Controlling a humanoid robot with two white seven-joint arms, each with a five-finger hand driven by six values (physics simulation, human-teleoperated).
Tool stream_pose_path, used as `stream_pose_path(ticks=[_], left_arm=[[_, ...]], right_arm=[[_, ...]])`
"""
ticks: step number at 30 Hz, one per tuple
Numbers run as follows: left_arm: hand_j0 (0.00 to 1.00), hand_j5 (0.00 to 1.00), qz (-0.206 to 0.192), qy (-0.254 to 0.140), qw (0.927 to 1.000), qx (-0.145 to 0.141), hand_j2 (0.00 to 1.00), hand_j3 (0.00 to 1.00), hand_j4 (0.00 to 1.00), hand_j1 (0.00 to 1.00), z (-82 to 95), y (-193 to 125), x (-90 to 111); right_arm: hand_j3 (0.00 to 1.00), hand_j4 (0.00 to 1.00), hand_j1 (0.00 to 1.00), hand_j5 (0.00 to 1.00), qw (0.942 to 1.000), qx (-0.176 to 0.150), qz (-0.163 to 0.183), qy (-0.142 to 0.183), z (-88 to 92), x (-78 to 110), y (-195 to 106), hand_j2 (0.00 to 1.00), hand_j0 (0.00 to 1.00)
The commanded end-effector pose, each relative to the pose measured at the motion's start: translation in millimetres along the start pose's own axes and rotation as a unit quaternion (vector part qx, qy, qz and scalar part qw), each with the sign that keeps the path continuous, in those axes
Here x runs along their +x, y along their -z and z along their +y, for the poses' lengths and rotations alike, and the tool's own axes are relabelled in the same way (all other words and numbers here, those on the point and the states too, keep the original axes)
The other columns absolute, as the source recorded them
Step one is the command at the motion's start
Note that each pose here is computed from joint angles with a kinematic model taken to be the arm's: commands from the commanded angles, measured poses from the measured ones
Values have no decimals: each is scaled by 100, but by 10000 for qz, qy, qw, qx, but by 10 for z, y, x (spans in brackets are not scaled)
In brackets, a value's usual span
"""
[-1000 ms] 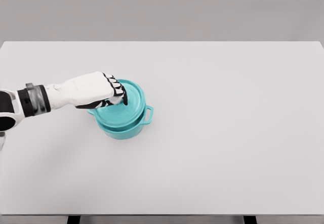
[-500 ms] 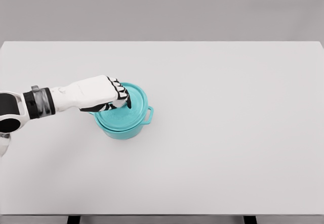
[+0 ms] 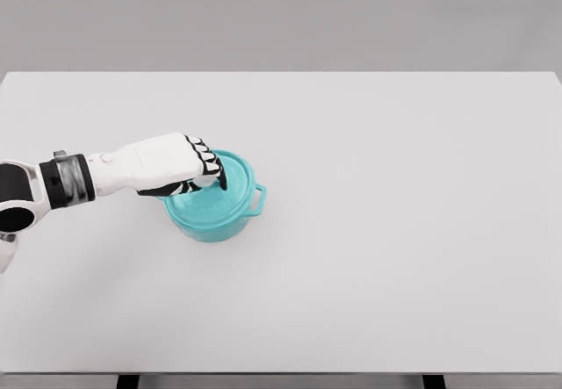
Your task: Cover the pot with left arm
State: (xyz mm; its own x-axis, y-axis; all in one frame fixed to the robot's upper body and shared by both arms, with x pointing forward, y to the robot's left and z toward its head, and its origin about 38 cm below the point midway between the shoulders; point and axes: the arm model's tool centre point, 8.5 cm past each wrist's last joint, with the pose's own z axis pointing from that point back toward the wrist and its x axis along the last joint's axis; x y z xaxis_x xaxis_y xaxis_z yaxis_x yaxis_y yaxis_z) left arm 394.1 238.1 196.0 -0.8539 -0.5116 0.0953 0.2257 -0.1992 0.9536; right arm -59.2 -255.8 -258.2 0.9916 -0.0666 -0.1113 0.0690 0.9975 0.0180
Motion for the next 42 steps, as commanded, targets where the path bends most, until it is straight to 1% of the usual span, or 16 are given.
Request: stream_pose_path(ticks=[1,11,36,42], left_arm=[[58,58,2,-25,10000,18,58,58,58,58,5,-4,-2],[63,63,11,-19,10000,18,63,63,63,63,7,-7,-6],[66,66,7,-13,10000,21,66,66,66,66,11,-7,-2],[68,68,12,-12,10000,27,68,68,68,68,14,-10,-5]], right_arm=[[100,100,100,100,10000,2,2,-2,1,-1,0,100,100],[100,100,100,100,10000,2,2,-2,1,-1,0,100,100],[100,100,100,100,10000,2,2,-2,1,-1,0,100,100],[100,100,100,100,10000,2,1,-2,1,-1,0,100,100]])
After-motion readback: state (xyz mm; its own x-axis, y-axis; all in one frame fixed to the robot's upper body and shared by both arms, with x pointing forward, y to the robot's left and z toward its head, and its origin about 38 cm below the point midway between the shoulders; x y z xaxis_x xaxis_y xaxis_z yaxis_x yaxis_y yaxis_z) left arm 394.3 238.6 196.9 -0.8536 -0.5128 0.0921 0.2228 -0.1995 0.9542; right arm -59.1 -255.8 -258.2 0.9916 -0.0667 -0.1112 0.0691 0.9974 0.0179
